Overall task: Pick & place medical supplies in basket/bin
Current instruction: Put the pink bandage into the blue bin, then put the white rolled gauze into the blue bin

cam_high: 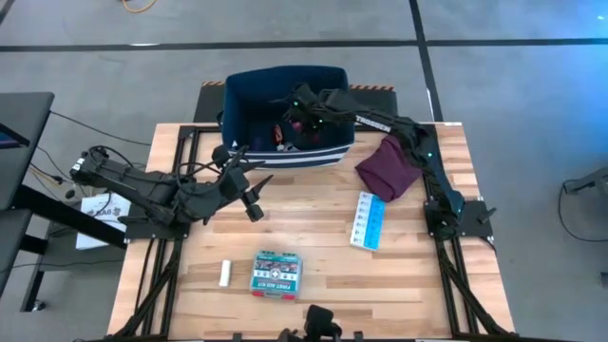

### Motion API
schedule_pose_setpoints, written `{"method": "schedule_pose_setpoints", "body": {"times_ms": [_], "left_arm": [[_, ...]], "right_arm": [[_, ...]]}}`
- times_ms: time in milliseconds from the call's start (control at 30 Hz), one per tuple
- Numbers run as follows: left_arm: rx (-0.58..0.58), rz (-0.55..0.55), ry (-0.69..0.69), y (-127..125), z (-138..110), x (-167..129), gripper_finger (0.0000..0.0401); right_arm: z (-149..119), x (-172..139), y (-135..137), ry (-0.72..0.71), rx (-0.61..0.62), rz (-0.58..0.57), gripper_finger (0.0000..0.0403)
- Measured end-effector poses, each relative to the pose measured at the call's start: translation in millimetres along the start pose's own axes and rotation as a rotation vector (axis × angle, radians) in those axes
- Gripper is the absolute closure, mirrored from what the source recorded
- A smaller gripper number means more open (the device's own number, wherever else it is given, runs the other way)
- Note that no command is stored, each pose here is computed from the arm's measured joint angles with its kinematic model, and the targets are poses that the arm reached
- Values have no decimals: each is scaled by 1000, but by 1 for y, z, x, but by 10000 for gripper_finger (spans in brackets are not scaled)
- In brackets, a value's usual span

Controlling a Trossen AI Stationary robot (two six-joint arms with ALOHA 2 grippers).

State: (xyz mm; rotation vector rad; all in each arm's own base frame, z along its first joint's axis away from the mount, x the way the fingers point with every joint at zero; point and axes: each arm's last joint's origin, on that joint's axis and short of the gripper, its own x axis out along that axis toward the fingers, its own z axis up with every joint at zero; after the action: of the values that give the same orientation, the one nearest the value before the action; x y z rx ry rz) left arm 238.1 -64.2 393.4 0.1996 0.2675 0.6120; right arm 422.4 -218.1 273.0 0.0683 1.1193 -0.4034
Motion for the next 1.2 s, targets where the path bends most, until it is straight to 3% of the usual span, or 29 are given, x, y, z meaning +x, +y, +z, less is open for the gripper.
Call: {"method": "schedule_pose_setpoints", "body": {"times_ms": [100,233,433,667,800,933,1033,1200], "left_arm": [[-11,-1,-1,1,0,-1,237],[-29,0,-2,1,0,-1,237],[-65,4,-2,1,0,-1,237],[-148,-74,64,-2,-8,-4,237],[-270,-226,246,-6,-25,-8,237],[-468,-368,561,-12,-44,-22,237],[-509,-335,792,-21,-61,-33,237],[-524,-130,1048,-49,-91,-47,237]], "right_arm": [[1,-8,-1,28,-3,4,192],[11,-58,-1,-53,-31,-9,191],[3,-172,7,-340,-112,-42,189],[-51,-293,18,-524,-60,-13,192],[-85,-335,31,-557,-98,33,197],[-110,-365,39,-626,-85,83,202],[-121,-379,43,-667,-93,111,205],[-123,-382,51,-673,-112,144,209]]}}
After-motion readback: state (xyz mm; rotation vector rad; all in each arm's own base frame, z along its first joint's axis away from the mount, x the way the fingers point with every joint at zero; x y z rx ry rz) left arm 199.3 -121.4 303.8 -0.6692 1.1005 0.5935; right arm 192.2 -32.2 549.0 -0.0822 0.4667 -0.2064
